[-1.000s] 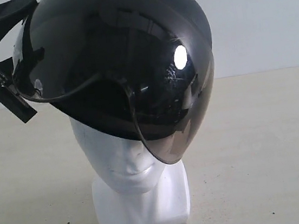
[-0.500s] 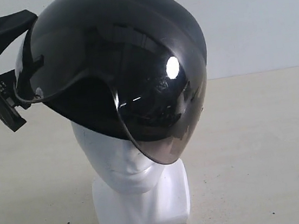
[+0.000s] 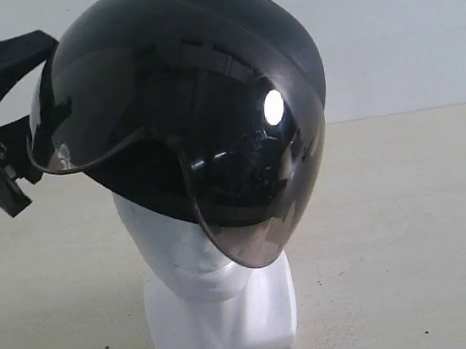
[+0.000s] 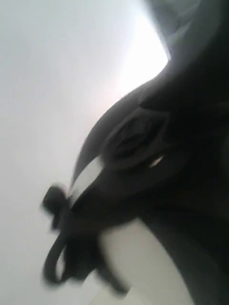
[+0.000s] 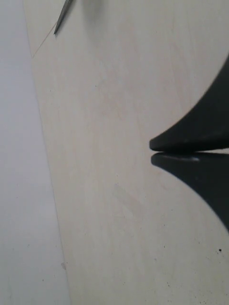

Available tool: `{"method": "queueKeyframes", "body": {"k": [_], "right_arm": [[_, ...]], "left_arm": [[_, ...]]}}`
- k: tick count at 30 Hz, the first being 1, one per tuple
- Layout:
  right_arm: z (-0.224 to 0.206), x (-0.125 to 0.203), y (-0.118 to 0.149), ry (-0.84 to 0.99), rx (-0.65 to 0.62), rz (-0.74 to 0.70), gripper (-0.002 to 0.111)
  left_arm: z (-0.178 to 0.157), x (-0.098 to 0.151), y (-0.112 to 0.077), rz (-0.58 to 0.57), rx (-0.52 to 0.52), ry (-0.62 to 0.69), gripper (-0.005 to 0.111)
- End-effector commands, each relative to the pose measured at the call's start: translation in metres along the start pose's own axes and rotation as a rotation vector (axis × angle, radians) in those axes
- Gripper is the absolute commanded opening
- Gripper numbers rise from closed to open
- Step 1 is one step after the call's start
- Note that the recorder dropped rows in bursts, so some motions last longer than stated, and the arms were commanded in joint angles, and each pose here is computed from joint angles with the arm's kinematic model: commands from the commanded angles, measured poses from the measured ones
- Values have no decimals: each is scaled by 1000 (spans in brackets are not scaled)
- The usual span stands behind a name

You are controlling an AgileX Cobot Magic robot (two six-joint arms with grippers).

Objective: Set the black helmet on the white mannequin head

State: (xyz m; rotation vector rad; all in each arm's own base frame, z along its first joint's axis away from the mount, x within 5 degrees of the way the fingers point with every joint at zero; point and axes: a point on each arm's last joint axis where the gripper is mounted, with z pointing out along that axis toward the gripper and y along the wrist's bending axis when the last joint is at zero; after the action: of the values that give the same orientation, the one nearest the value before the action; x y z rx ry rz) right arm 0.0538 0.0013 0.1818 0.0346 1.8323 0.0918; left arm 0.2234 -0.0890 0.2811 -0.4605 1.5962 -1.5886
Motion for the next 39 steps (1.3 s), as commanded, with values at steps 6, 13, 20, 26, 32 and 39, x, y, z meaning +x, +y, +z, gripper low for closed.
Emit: {"method": "queueKeyframes", "body": {"k": [6,13,20,26,32,39], "right_arm": [[0,-1,0,-7,0,-6,0],[0,-1,0,-7,0,-6,0],[0,-1,0,-9,-1,-6,0],[0,-1,0,-9,-1,-6,0],[0,-1,0,-9,-1,-6,0],[0,-1,0,-9,-1,-6,0]], "left_arm": [[-7,-2,30,133,-253,-11,4],[-11,-9,38,167,-352,-58,4],[-32,-26,56,179,-465,-116,4],[-76,-34,67,261,-610,-172,4],[-95,-32,55,302,-601,-255,4],[-98,-29,38,316,-539,-293,4]]}}
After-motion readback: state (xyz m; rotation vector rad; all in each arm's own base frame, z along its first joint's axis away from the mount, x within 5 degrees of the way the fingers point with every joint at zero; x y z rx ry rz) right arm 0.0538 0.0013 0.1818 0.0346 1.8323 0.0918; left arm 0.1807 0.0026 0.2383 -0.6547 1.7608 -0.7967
